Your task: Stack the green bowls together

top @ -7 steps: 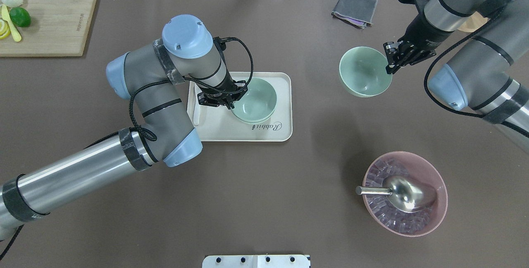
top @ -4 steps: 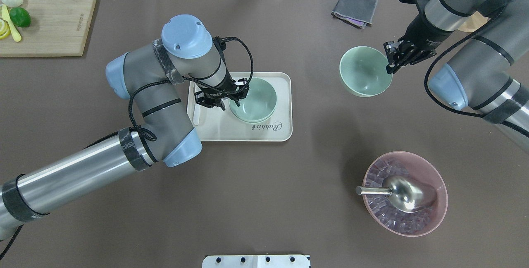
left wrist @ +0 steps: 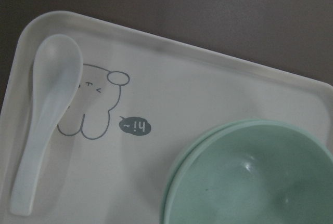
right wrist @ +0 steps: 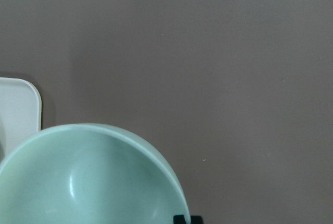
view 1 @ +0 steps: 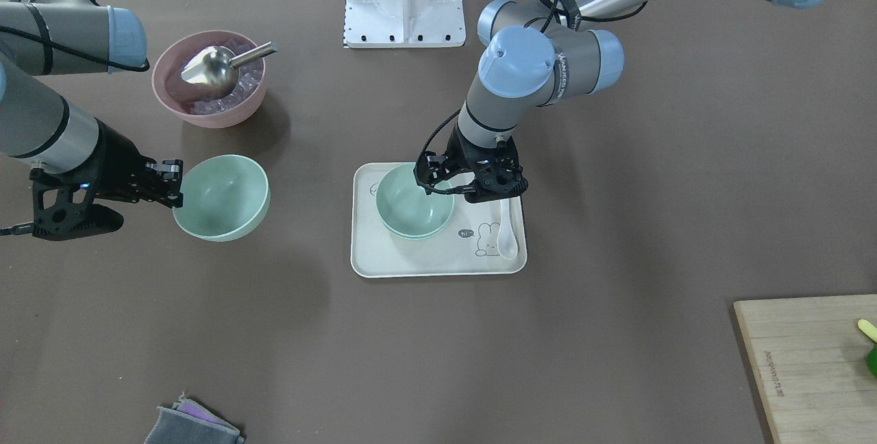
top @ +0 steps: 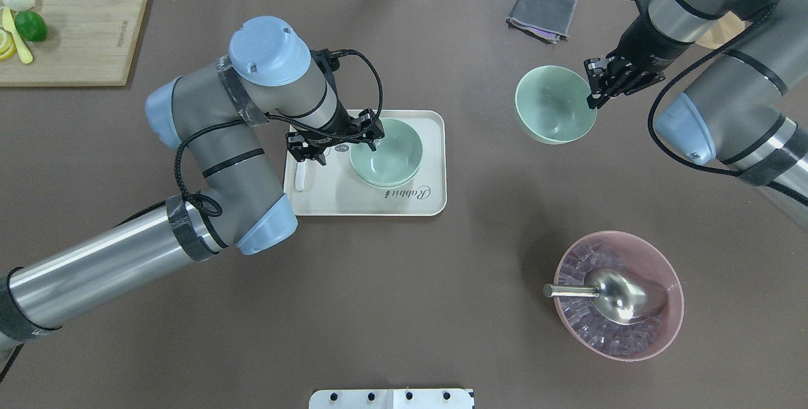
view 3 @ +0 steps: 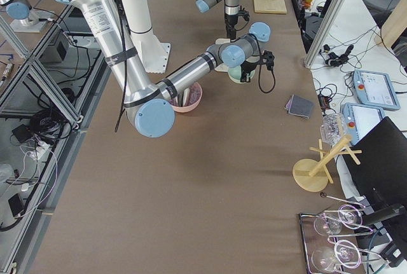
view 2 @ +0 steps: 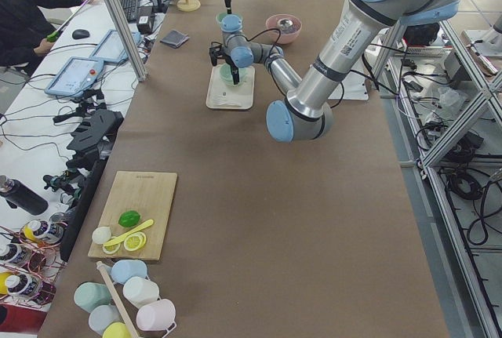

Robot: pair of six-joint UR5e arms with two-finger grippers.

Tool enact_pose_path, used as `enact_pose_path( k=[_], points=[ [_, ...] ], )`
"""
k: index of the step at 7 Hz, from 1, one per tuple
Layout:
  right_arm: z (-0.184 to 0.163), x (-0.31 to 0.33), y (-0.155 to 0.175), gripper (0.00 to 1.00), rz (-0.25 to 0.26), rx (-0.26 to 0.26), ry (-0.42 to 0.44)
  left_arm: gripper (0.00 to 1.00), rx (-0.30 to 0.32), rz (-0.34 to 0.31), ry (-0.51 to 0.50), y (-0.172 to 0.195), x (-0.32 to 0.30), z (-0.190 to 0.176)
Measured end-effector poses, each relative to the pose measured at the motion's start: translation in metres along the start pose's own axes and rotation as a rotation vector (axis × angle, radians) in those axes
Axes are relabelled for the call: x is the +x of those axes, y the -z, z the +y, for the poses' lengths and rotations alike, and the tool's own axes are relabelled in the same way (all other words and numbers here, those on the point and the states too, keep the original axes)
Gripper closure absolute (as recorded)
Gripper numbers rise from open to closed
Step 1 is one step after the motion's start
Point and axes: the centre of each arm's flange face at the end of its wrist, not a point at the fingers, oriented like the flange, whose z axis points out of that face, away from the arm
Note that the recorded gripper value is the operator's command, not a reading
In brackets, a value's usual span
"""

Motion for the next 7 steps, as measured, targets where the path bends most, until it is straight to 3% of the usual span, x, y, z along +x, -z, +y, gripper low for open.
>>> enact_pose_path(
  k=[4, 7],
  points=[
    [-0.013, -0.09, 0.027, 1.0, -0.021, 0.006, -0.093, 0.03, 0.036, -0.084, -0.134, 0.046, -0.117, -0.036],
    [0.002, -0.177, -0.014, 1.0, 0.007, -0.008, -0.11, 0.03, 0.051, -0.057, -0.157, 0.124, -0.214, -0.069]
  ],
)
